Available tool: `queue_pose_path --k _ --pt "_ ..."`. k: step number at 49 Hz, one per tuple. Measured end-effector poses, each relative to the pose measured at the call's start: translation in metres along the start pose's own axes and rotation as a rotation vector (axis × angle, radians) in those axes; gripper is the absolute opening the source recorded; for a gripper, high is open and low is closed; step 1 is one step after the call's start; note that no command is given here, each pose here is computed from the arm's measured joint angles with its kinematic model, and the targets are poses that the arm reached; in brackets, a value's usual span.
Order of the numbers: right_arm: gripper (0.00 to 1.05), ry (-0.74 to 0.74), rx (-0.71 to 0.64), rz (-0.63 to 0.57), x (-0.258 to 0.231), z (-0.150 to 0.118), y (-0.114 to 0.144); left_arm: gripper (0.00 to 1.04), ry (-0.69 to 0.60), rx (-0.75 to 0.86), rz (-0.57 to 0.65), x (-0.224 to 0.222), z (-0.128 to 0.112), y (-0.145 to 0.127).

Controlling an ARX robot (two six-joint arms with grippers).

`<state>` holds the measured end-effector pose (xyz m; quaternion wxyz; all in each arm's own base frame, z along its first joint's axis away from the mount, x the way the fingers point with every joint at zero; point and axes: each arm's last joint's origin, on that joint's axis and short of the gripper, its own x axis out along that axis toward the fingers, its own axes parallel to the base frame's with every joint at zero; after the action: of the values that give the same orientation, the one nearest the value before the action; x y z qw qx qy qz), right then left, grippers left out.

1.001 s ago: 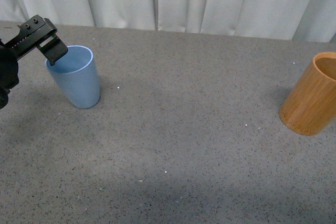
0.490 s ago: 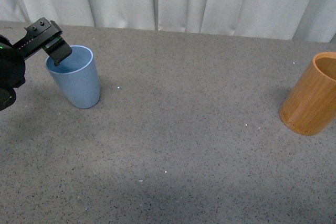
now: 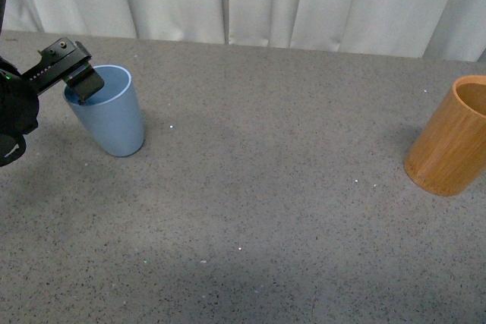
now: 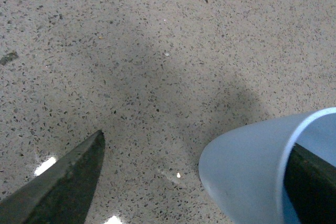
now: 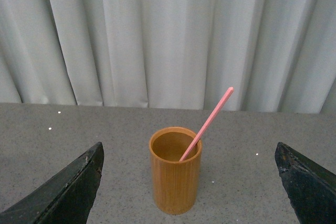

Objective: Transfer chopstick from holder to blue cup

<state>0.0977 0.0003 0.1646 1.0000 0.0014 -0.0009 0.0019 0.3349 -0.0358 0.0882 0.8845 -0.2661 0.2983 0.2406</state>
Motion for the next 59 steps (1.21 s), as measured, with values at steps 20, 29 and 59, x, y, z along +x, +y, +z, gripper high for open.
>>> queue_pose_path --k 20,29,59 --pt "0.95 0.000 0.000 0.000 0.000 0.000 0.000 0.25 0.011 -0.003 -0.058 -0.002 -0.002 -0.006" --pt "0.95 0.000 0.000 0.000 0.000 0.000 0.000 0.04 0.026 -0.008 -0.080 -0.003 -0.003 -0.008" --pt "0.95 0.000 0.000 0.000 0.000 0.000 0.000 0.04 0.143 0.066 -0.381 -0.056 -0.030 -0.051"
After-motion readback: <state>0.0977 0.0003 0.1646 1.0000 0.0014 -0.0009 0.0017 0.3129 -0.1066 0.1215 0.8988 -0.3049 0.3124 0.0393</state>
